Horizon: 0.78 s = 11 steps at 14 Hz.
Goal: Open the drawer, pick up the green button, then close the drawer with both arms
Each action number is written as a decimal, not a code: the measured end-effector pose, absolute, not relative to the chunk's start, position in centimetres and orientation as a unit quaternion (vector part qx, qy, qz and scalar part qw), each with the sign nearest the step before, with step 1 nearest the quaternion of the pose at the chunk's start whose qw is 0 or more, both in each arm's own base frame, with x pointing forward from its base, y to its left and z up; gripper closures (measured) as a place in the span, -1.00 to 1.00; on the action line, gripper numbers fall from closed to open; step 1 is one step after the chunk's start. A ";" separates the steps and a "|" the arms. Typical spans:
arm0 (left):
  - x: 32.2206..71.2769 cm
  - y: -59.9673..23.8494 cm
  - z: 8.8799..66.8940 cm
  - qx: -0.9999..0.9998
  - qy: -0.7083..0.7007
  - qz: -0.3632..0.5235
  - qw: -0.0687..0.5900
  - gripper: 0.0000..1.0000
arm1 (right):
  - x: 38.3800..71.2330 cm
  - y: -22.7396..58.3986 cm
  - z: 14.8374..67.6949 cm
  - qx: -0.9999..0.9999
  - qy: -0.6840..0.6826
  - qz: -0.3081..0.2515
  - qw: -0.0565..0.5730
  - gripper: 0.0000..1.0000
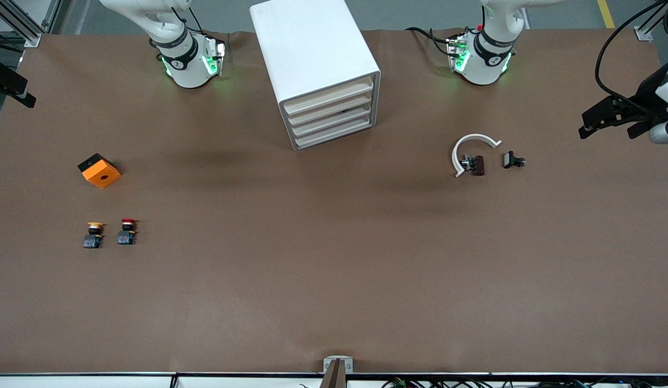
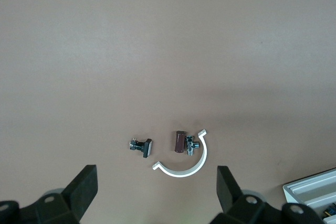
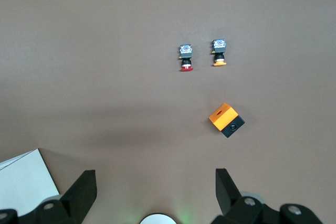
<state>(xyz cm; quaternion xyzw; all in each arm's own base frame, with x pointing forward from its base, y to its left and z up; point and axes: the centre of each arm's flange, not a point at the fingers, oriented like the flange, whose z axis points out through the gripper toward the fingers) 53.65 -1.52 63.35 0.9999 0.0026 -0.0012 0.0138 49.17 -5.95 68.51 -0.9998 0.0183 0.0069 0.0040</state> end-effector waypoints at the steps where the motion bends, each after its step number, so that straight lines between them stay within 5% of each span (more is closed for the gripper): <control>1: 53.6 -1.5 63.3 1.000 0.003 -0.001 0.014 -1.00 | 49.2 -6.0 68.5 -1.000 0.018 0.007 0.004 -1.00; 11: 54.6 -1.3 59.9 0.999 0.005 -0.041 0.013 -1.00 | 49.2 -6.0 68.6 -1.000 0.018 0.006 0.004 -1.00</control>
